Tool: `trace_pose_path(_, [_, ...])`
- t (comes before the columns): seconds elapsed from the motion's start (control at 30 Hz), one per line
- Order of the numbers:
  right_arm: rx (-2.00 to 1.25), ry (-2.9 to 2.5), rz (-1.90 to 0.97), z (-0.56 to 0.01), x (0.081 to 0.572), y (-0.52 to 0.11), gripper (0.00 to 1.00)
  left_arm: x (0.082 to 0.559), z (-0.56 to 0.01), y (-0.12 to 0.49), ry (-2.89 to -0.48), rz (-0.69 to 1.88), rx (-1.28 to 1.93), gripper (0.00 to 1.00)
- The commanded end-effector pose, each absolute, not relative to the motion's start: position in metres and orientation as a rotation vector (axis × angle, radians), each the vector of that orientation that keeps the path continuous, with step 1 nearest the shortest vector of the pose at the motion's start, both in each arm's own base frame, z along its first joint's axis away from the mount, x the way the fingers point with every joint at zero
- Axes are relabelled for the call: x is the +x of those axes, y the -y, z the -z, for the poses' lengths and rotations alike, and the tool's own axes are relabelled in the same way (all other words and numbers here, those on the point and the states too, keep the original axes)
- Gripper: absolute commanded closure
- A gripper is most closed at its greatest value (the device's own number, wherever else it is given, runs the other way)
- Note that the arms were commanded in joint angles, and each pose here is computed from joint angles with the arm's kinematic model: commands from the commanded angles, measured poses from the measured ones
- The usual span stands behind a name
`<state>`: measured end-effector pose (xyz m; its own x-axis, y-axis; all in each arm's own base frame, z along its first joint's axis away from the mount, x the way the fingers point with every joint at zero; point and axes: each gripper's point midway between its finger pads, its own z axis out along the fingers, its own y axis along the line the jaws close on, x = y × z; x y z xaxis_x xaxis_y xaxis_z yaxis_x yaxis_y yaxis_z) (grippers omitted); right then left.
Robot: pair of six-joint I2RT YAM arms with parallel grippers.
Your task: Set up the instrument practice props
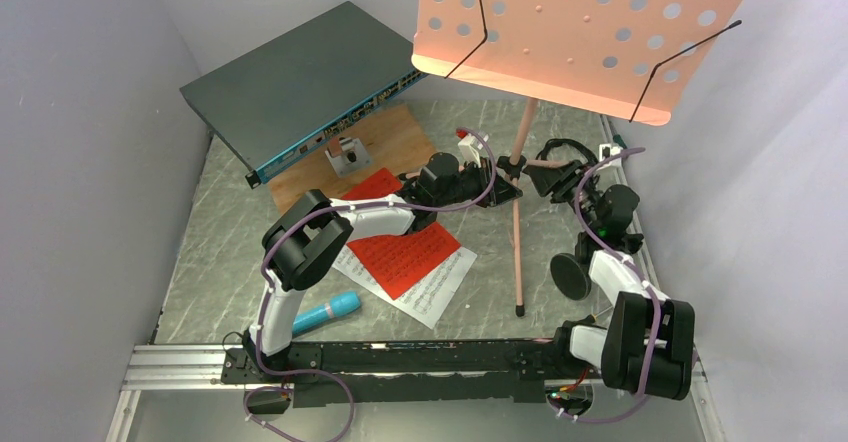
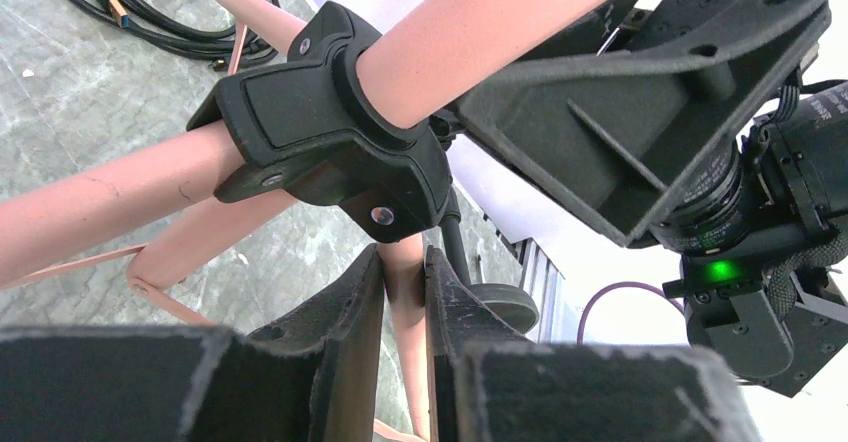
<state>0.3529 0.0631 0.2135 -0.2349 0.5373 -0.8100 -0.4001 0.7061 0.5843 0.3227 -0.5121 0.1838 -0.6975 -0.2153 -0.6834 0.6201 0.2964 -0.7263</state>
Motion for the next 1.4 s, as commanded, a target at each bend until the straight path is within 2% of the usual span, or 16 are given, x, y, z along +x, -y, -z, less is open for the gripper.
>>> trace_pose_path(0.0, [0.098,-1.525,-0.847,-0.236,0.368,-0.058,0.56,0.32,-0.037,0.46,-2.315,1.148,0.33,1.0])
trace_pose_path(0.13, [0.157,-1.564,-0.856,-0.225,0.374,-0.055,0.63,0.32,-0.036,0.46,-2.316,1.15,0.326,1.0])
trace_pose_path(0.23, [0.164,-1.592,-0.857,-0.219,0.376,-0.055,0.65,0.32,-0.036,0.461,-2.315,1.153,0.328,1.0])
trace_pose_path(0.47, [0.183,-1.596,-0.782,-0.232,0.368,-0.048,0.48,0.318,-0.035,0.46,-2.322,1.155,0.33,1.0])
trace_pose_path(0.7, [0.195,-1.723,-0.55,-0.213,0.355,-0.037,0.47,0.319,-0.037,0.462,-2.314,1.167,0.329,1.0])
trace_pose_path(0.87, [0.047,-1.634,-0.597,-0.224,0.341,-0.062,0.46,0.319,-0.037,0.462,-2.315,1.165,0.328,1.0])
trace_pose_path(1.37, [0.056,-1.644,-0.581,-0.222,0.358,-0.06,0.57,0.319,-0.035,0.462,-2.322,1.164,0.329,1.0])
